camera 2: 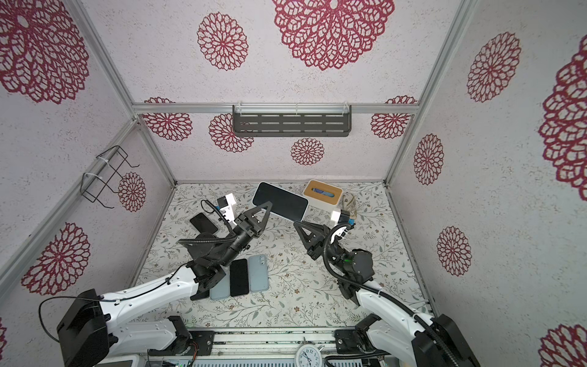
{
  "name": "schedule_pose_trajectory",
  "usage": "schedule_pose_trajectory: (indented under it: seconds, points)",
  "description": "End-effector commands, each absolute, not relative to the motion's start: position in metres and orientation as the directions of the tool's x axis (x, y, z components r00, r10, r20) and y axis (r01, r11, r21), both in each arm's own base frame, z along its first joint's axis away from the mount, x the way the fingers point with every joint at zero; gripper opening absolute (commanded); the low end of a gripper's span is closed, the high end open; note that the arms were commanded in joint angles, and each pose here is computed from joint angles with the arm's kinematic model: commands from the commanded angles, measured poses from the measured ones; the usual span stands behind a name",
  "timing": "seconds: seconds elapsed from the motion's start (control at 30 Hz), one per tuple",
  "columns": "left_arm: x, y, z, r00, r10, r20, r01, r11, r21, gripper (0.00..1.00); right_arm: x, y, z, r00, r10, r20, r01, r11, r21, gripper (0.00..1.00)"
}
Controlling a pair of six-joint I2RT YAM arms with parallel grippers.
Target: Take the phone out of the phone case
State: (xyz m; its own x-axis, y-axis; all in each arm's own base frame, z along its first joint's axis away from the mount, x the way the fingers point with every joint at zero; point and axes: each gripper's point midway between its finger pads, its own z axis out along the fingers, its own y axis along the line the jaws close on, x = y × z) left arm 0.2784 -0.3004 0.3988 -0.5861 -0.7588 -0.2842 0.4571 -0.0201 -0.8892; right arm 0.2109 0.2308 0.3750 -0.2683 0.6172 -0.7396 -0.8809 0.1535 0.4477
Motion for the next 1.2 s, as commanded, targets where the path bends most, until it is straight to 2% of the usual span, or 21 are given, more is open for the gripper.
schedule_pose_trajectory:
  seconds: [0.0, 0.2, 0.3, 0.47, 0.5, 0.63, 0.7, 0.8, 0.93, 1.17]
  points:
    - [0.277, -0.3, 0.422, -0.634, -0.742, -0.215, 0.391, -0.068, -0.918, 0.0, 0.189, 0.244, 0.356, -0.048, 0.445, -0.894, -0.953, 0.248, 0.175, 0.0]
    - [0.266, -0.308, 0.431, -0.682, -0.689, -0.245, 0.377, -0.044, -0.925, 0.0, 0.182, 0.231, 0.368, 0.167, 0.384, -0.908, -0.939, 0.342, -0.028, 0.0]
    - [0.262, -0.312, 0.43, -0.701, -0.662, -0.265, 0.379, -0.031, -0.925, 0.0, 0.19, 0.223, 0.381, 0.204, 0.37, -0.906, -0.923, 0.381, -0.052, 0.0]
    - [0.261, -0.306, 0.427, -0.694, -0.656, -0.297, 0.404, -0.013, -0.915, 0.0, 0.185, 0.219, 0.387, 0.194, 0.389, -0.901, -0.936, 0.349, -0.051, 0.0]
    - [0.263, -0.299, 0.428, -0.681, -0.67, -0.297, 0.412, -0.015, -0.911, 0.0, 0.182, 0.217, 0.384, 0.18, 0.403, -0.897, -0.939, 0.341, -0.035, 0.06]
    - [0.267, -0.277, 0.431, -0.617, -0.718, -0.323, 0.461, 0.003, -0.887, 0.0, 0.168, 0.204, 0.372, 0.086, 0.515, -0.853, -0.957, 0.282, 0.073, 0.47]
    - [0.265, -0.277, 0.435, -0.607, -0.722, -0.331, 0.498, -0.021, -0.867, 0.0, 0.165, 0.201, 0.37, 0.033, 0.56, -0.828, -0.962, 0.243, 0.126, 0.59]
    - [0.265, -0.283, 0.438, -0.607, -0.717, -0.343, 0.528, -0.04, -0.849, 0.0, 0.164, 0.199, 0.377, -0.029, 0.611, -0.791, -0.967, 0.184, 0.177, 0.66]
    - [0.266, -0.286, 0.436, -0.607, -0.72, -0.336, 0.533, -0.055, -0.844, 0.0, 0.165, 0.2, 0.389, -0.082, 0.654, -0.752, -0.97, 0.12, 0.21, 0.72]
    - [0.264, -0.292, 0.431, -0.616, -0.713, -0.336, 0.532, -0.061, -0.844, 0.0, 0.176, 0.206, 0.397, -0.136, 0.674, -0.726, -0.965, 0.077, 0.252, 0.73]
